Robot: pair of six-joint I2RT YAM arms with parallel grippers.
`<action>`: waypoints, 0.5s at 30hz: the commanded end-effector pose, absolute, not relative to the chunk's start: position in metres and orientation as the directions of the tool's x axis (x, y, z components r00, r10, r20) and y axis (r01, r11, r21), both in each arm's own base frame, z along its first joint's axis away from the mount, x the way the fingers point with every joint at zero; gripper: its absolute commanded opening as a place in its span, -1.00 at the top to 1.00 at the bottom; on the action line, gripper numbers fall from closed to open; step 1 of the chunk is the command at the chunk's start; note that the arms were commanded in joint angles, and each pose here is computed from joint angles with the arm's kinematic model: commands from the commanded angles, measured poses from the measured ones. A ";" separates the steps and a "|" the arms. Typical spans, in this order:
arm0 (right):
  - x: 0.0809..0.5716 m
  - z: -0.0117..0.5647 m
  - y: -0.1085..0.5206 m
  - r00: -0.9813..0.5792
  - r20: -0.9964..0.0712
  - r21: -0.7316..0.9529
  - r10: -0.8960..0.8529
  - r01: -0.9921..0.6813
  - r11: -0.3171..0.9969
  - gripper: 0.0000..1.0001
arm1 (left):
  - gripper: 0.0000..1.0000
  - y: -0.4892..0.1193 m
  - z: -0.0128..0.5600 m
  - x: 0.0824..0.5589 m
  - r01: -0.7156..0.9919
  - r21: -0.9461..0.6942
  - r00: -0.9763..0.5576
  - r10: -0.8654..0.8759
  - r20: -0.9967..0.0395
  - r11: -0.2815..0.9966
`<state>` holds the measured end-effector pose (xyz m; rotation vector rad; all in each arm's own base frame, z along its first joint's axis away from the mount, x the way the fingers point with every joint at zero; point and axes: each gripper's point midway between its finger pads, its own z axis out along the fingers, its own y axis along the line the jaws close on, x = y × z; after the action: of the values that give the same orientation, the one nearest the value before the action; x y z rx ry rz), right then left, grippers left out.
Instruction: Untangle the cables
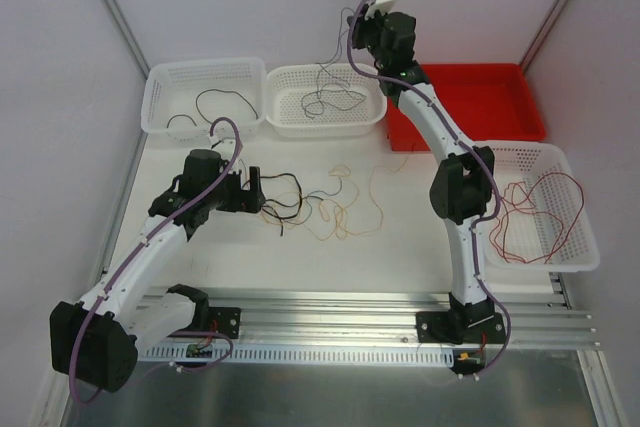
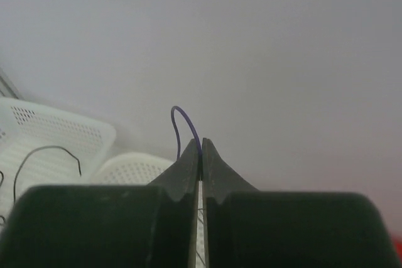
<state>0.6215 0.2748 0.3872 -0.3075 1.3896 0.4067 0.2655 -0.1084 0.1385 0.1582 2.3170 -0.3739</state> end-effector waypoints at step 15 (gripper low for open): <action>0.652 0.209 0.265 -0.265 -0.945 0.273 0.190 -0.324 0.906 0.72 | -0.93 -0.107 0.130 0.265 0.205 -0.211 -0.716 0.000 -0.698 0.956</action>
<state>0.6495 0.2708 0.2046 -0.2052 1.7659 0.4327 0.2662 -0.1074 0.1318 0.1535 2.3412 -0.3614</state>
